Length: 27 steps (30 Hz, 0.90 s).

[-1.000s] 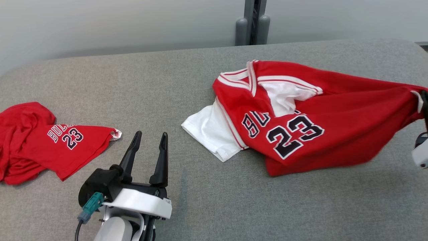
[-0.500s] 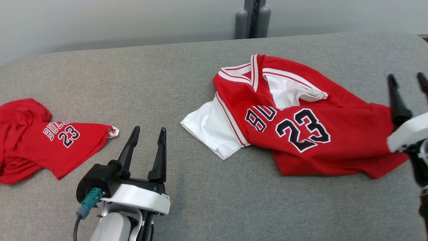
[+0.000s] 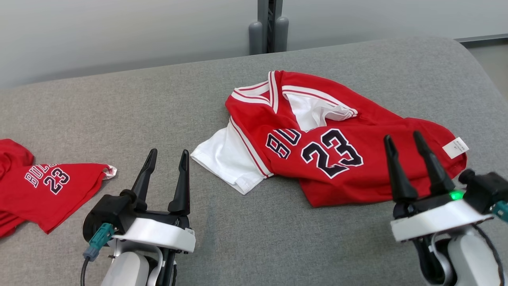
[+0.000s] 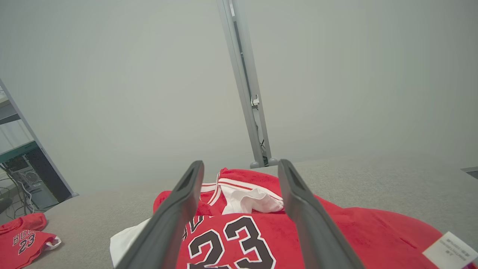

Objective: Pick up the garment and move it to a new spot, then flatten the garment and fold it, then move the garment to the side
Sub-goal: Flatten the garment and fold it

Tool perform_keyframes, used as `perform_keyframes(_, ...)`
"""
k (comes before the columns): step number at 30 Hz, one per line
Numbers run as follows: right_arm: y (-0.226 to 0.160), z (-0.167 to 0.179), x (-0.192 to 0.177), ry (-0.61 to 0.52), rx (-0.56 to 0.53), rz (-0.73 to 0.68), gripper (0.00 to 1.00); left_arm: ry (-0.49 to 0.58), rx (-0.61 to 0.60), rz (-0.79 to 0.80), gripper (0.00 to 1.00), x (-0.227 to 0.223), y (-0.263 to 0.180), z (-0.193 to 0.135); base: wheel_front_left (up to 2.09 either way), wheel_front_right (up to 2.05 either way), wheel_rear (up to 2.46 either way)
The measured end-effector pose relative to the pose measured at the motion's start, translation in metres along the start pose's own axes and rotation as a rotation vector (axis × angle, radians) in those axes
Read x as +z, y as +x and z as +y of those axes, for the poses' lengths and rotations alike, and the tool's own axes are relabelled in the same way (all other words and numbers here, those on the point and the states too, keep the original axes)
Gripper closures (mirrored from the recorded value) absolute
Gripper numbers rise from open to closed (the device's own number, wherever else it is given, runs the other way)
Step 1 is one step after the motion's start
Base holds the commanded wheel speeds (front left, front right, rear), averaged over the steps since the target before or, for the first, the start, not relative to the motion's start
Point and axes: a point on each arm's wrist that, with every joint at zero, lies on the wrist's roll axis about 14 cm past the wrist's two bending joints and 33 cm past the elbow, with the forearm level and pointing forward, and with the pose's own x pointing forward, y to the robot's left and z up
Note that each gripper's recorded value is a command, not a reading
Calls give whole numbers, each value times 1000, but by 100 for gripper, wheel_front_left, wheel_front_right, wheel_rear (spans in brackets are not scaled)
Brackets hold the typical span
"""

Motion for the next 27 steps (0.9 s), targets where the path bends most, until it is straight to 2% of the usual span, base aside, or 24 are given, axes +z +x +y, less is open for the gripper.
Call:
perform_keyframes(4,-13,9,-11,50,-2,9,0,-2,-9,-1,0,0,0,-3,0,0,0)
perform_keyframes(8,-20,14,-23,49,-2,40,0,-5,-15,8,0,-3,0,-5,0,0,0)
perform_keyframes(17,-16,6,-13,42,-29,4,0,26,-32,80,0,-28,3,-8,0,0,0)
perform_keyframes(27,-20,-9,-18,27,-77,20,0,201,-49,346,0,-104,27,2,0,0,0)
